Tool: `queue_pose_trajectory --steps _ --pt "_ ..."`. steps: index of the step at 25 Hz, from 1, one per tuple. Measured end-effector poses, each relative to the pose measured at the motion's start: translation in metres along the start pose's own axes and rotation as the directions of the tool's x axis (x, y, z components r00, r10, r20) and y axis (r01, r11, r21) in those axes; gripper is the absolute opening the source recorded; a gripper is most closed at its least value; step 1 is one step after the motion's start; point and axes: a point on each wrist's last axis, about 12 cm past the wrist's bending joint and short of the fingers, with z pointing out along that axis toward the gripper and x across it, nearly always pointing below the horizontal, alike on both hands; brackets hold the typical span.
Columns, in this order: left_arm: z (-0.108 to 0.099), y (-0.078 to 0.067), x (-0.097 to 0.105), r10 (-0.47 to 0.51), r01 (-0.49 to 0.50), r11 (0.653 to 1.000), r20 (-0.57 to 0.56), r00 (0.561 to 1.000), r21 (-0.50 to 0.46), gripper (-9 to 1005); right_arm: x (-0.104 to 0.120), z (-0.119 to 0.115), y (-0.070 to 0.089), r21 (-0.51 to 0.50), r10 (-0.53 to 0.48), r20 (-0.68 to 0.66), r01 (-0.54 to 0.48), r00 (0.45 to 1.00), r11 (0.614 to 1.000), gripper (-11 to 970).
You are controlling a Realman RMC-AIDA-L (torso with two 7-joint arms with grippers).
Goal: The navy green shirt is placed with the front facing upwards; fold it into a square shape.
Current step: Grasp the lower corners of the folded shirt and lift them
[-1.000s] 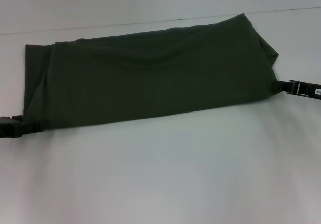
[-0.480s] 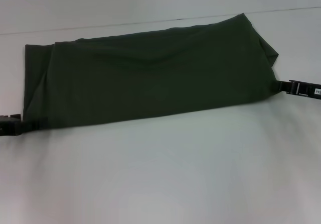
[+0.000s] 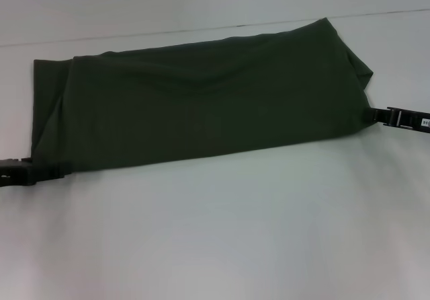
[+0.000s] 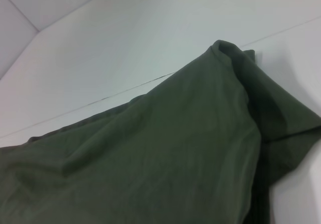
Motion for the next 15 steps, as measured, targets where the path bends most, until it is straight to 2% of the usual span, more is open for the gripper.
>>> queue_pose_trajectory --steps 10,15 --pt "0.003 -0.010 -0.005 0.024 -0.022 0.997 -0.014 1.000 0.071 936 0.000 0.000 0.000 0.002 -0.001 0.001 0.001 1.000 1.000 14" --pt "0.005 -0.010 -0.007 0.028 -0.027 0.998 -0.010 1.000 0.063 936 0.001 -0.001 -0.001 0.005 0.002 0.001 -0.002 1.000 1.000 13"
